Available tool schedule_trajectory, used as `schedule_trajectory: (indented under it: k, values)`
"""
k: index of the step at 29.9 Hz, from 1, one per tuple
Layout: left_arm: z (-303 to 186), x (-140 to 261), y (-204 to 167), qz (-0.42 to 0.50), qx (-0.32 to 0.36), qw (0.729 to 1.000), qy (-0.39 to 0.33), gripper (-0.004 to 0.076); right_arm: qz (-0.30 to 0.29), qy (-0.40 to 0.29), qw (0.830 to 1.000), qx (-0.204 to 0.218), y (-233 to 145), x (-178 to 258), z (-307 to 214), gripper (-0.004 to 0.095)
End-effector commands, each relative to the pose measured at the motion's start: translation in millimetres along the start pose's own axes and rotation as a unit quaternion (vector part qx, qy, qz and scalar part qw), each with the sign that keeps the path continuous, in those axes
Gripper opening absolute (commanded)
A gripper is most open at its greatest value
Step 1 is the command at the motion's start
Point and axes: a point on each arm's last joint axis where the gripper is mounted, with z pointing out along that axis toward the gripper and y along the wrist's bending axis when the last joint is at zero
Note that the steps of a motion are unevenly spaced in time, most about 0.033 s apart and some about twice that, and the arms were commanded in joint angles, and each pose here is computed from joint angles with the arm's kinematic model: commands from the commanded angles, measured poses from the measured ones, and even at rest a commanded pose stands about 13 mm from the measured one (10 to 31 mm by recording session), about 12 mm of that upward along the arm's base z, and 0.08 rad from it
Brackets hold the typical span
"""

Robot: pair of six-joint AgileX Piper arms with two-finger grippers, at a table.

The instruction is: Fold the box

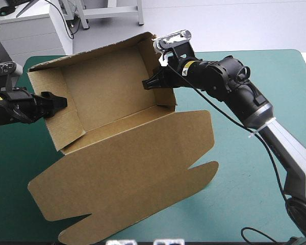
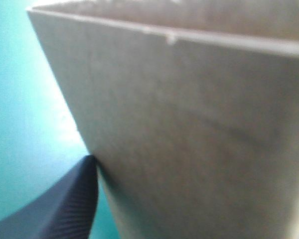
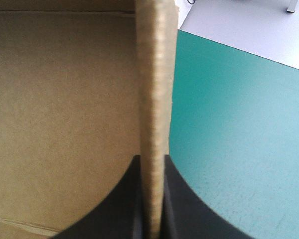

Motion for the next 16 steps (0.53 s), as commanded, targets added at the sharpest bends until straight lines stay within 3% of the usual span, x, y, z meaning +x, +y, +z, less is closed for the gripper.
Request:
schedule_trajectory:
  k: [1,4,8,16]
  values:
    - [-9,-7,-9,0.001,0.016,0.999,-0.040,0.0265,0.005,-0.073,0.997,-0.009,6,-22,-32,0.0001]
    - [-9,-8,-12,-0.003,0.031,0.998,-0.046,0.0113,-0.007,-0.059,0.998,0.008,3,-20,-32,0.0001]
    - [-9,-10,-16,-0.011,0.053,0.997,-0.055,-0.0005,-0.009,-0.034,0.999,0.032,-1,-15,-30,0.0001]
    - [7,-15,-25,0.017,0.042,0.997,-0.056,-0.0008,-0.006,0.025,0.997,0.066,-8,-4,-28,0.0001]
